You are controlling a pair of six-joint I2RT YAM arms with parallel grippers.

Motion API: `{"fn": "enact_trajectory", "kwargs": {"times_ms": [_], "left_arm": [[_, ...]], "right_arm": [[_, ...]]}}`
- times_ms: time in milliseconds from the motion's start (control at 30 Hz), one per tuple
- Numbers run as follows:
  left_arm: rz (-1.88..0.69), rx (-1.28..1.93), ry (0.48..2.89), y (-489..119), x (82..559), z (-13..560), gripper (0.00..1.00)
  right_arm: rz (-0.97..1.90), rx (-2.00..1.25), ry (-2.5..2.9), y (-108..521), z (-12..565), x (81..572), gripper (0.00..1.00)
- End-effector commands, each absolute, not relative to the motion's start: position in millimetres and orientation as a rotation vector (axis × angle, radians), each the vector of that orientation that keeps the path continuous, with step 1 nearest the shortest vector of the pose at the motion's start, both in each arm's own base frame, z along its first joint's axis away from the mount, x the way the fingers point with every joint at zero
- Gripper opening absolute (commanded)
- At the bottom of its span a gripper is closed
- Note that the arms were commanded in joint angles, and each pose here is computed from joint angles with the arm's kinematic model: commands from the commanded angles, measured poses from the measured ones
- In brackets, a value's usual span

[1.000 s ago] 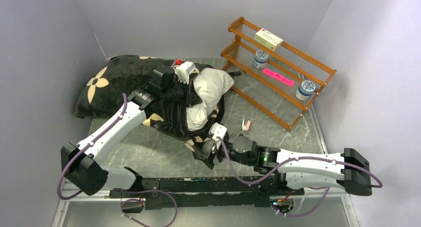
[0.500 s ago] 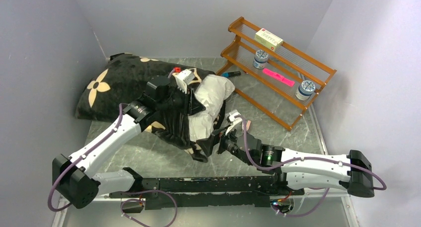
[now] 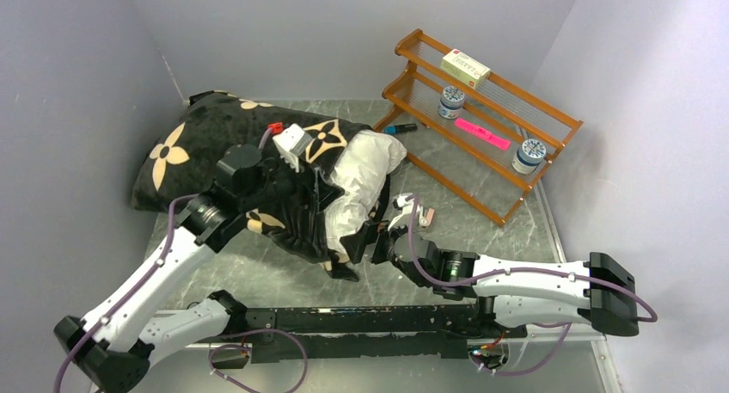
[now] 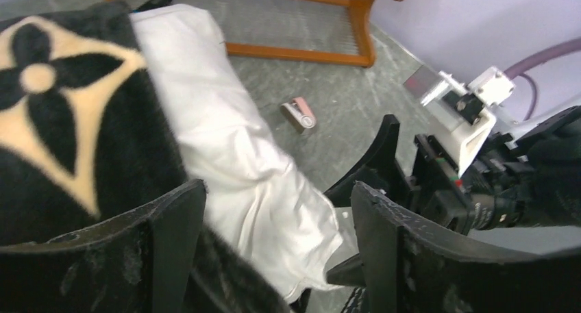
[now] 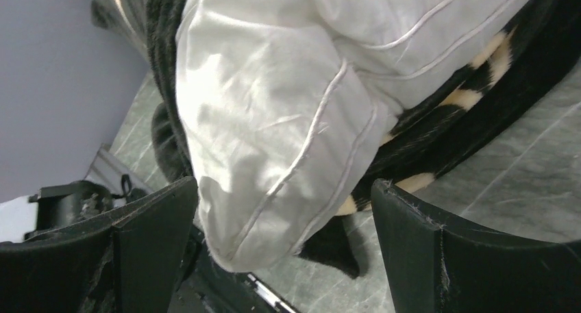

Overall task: Remove the pillowcase from the pillow
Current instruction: Remove the pillow from the pillowcase.

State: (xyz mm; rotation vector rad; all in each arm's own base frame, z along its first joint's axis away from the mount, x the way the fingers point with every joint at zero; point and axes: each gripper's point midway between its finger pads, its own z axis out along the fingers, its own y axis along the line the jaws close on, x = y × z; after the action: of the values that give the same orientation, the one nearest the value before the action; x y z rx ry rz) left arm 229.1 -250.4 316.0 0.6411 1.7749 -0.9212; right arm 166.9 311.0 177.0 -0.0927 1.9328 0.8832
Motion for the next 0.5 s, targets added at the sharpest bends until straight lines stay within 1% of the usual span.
{"fn": "enact_trajectory", "kwargs": {"times_ms": [0,133,233,333,400,467], "left_arm": [[-0.755,0.615,1.822,-217.2,222.4,296.3,0.85],[-0.673,0.623,1.889,-194.6,207.5,272.3,0.89],[-0.648,0.618,1.896,-181.4,195.3,266.0,0.91],[-0.693,0.570,1.843,-179.0,187.0,273.1,0.96],[-0.725,0.539,1.828,-180.2,184.9,271.2,0.96],[-0.735,0.501,1.862,-180.0,185.6,261.7,0.96]], "right_arm": [[1.030,-0.093,1.943,325.0,184.8,153.9,1.00],[1.081,-0.115,1.959,340.8,180.7,149.9,1.00],[1.082,-0.094,1.954,347.5,179.5,156.5,1.00],[1.073,-0.037,1.950,347.2,175.6,170.8,1.00],[1.107,-0.010,1.940,347.4,176.6,179.8,0.98],[1.125,0.001,1.936,348.0,176.8,187.7,0.96]]}}
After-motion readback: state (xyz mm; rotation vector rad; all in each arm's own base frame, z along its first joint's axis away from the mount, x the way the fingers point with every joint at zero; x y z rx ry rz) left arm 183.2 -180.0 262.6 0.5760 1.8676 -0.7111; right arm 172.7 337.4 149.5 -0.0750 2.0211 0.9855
